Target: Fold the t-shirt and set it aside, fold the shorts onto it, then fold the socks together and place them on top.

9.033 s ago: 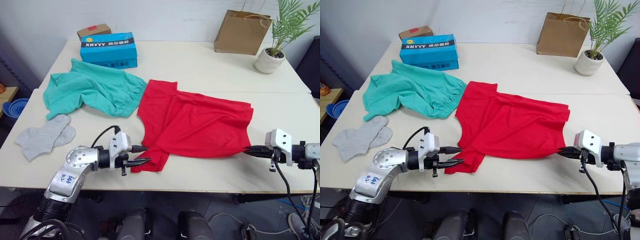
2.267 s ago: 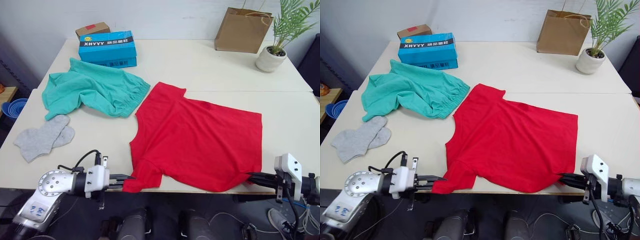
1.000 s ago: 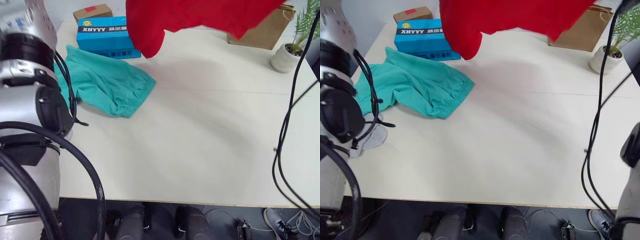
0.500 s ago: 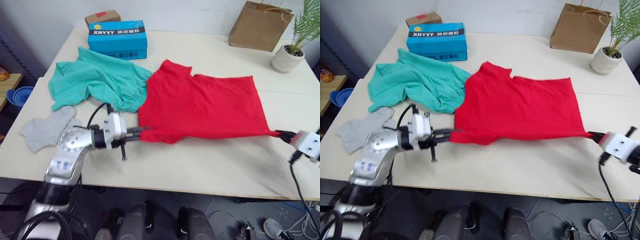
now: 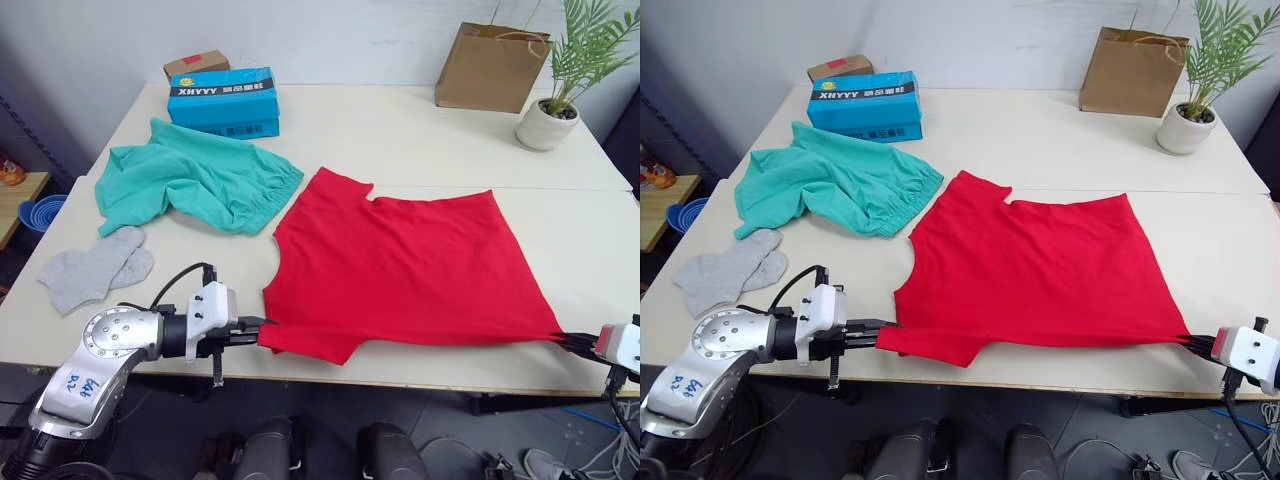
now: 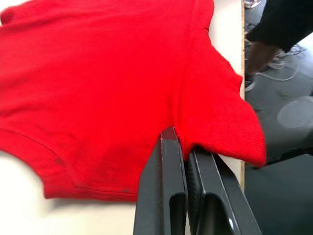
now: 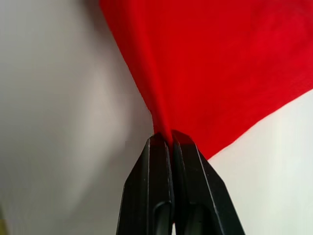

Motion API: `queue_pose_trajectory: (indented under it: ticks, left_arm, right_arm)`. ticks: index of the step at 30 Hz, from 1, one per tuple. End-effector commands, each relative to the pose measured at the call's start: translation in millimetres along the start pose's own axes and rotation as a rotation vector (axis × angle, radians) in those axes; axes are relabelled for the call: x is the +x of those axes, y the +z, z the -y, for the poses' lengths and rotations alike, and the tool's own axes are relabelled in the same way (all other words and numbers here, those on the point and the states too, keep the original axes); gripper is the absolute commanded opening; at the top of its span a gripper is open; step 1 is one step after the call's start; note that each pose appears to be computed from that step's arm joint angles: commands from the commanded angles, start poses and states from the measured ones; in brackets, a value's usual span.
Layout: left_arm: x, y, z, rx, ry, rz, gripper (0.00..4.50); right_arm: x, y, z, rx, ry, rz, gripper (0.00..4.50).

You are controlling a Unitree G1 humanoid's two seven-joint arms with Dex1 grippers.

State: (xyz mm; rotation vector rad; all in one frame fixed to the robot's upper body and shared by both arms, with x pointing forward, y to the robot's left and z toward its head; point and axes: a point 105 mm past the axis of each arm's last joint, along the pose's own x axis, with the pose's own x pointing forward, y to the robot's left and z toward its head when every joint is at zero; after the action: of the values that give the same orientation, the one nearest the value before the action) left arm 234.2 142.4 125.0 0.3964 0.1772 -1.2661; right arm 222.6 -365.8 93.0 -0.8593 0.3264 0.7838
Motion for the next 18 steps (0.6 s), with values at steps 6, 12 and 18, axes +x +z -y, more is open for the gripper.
queue_pose_trajectory:
  ticks: [6,12,18]
  left_arm:
    - [-13,-10,18,-0.073,-0.058,-0.056,0.04]
    - [-17,-3,14,-0.265,-0.015,0.042,0.04]
    - [-17,-5,4,-0.424,0.015,0.074,0.04]
  right_arm:
    - [-13,0,-19,0.093,0.137,-0.028,0.0]
    - [-12,10,-8,0.138,0.132,-0.013,0.0]
    - [-7,8,-5,0.233,0.201,-0.061,0.0]
